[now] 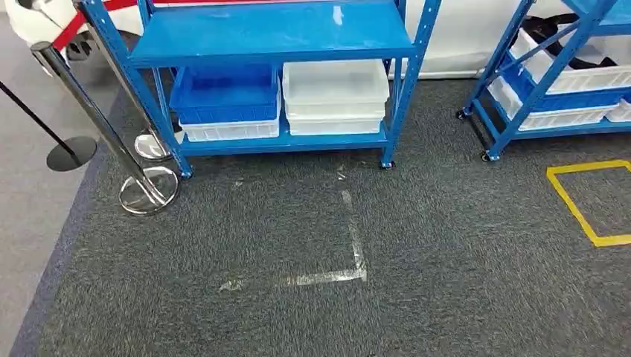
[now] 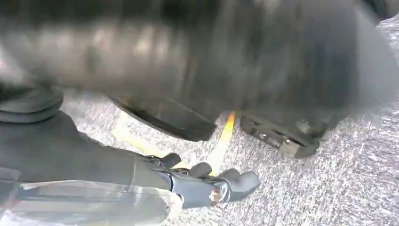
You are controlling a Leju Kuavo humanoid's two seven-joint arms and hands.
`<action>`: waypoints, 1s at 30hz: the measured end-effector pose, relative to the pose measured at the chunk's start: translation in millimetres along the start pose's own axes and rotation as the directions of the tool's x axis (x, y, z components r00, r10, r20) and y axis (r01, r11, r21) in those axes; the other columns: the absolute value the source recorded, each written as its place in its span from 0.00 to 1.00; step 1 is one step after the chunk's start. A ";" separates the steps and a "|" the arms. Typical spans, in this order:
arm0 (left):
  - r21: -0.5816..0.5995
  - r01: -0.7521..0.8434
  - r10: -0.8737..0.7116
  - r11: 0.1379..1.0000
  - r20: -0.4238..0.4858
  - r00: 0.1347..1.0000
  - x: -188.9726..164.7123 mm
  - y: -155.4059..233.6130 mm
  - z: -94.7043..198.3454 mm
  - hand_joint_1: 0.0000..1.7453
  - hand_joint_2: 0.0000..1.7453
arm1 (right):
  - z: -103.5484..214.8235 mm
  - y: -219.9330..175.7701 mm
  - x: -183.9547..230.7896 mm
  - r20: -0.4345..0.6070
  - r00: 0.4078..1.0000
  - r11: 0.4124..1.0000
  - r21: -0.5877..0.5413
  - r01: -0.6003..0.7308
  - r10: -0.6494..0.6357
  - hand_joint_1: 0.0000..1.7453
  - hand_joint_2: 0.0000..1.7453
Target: Take the parts from the cabinet and place them on the table.
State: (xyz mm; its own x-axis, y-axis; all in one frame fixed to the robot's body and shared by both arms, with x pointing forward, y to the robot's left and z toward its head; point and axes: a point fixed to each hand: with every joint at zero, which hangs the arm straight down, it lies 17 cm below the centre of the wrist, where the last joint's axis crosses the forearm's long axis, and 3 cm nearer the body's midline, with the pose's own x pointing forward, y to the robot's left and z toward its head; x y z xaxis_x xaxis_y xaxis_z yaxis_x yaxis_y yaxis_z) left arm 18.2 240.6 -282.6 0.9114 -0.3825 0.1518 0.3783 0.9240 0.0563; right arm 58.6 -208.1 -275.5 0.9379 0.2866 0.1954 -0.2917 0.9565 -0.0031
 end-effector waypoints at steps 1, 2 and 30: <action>-0.005 -0.013 0.013 1.000 0.012 1.000 5.6 0.0 -0.1 0.00 0.00 | 0.7 0.0 -9.4 -0.009 1.000 1.000 0.002 0.012 -0.012 0.00 1.00; -0.008 -0.023 0.024 1.000 0.025 0.999 12.1 0.1 -0.2 0.00 0.00 | 1.8 0.8 -21.1 -0.024 0.999 1.000 0.005 0.023 -0.022 0.00 1.00; 0.000 -0.302 0.301 0.953 0.086 0.950 14.5 27.4 3.6 0.00 0.00 | 6.5 -29.9 -50.9 -0.002 0.974 0.974 -0.030 0.224 -0.225 0.00 0.00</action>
State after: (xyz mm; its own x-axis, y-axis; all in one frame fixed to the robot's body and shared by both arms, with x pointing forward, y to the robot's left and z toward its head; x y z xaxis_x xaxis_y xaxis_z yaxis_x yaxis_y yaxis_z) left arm 41.2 260.5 -275.3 0.9656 -0.0845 0.2460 0.0853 0.9963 0.0073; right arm 18.3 -251.6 -279.0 0.9798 0.0647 0.1893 -0.0680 0.9976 0.0114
